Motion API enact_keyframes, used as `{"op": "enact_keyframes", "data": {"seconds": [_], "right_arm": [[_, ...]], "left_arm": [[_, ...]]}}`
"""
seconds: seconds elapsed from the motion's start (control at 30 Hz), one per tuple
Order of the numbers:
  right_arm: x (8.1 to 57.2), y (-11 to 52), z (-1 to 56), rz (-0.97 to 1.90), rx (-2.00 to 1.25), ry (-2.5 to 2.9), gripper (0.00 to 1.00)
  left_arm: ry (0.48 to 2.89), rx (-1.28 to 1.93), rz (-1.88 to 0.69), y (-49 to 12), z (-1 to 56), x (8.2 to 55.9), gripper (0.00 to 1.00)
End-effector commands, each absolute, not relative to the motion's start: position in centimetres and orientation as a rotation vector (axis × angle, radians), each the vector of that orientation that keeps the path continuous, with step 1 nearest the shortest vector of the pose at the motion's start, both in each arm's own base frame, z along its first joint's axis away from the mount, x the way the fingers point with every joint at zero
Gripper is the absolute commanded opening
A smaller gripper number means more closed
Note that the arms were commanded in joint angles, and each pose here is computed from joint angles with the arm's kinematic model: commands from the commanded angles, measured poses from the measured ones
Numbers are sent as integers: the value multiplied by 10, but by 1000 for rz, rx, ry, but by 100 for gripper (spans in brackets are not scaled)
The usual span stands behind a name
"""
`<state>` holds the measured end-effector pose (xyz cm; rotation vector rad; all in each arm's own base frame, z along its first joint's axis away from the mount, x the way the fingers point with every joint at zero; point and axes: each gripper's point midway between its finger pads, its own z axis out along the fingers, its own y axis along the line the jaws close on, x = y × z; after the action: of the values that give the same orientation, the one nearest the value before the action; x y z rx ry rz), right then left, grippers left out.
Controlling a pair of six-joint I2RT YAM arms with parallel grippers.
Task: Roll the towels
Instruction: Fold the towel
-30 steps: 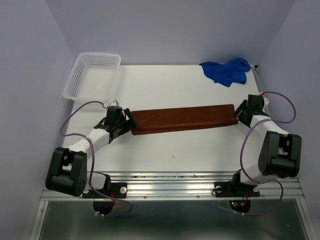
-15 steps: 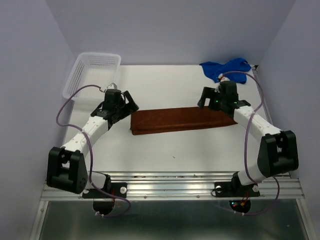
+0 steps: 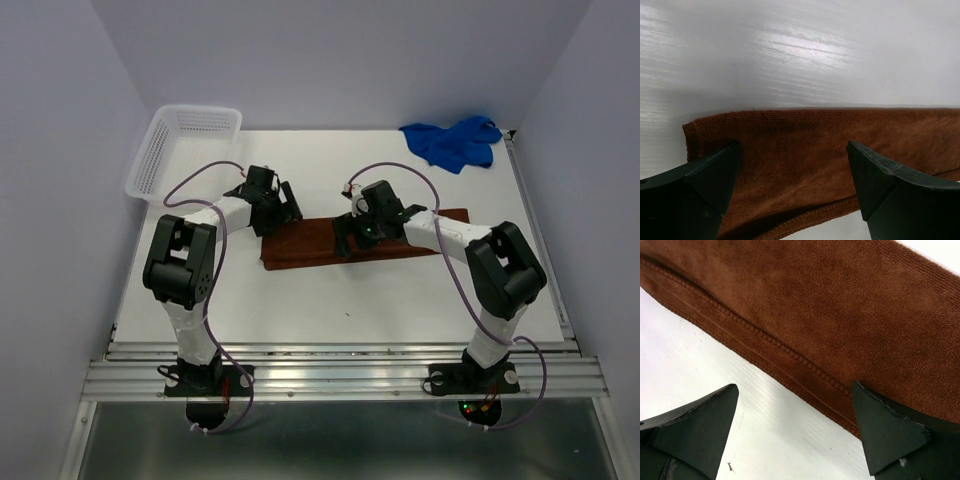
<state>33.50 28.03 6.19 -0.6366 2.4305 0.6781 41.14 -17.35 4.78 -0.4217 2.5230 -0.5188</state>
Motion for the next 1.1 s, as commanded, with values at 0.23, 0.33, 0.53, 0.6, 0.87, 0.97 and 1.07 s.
{"op": "enact_keyframes", "data": {"seconds": [0.23,0.33,0.53,0.6,0.87,0.97,1.07], "right_arm": [[321,297,60,697,-727,2408,100],[309,293,57,723,-729,2427,100],[288,285,50,733,-721,2475,100],[282,285,53,731,-728,2483,100],[259,267,75,683,-662,2497,100],[267,257,83,603,-579,2479,100],[290,243,94,458,-439,2435,100]], "left_arm": [[2547,-390,-491,-173,43,408,99],[2553,-396,-467,-170,40,407,99],[2558,-406,-423,-164,37,406,99],[2560,-406,-409,-163,37,406,99],[2564,-410,-393,-160,35,405,99],[2562,-414,-374,-158,36,404,99],[2556,-418,-373,-157,39,403,99]]}}
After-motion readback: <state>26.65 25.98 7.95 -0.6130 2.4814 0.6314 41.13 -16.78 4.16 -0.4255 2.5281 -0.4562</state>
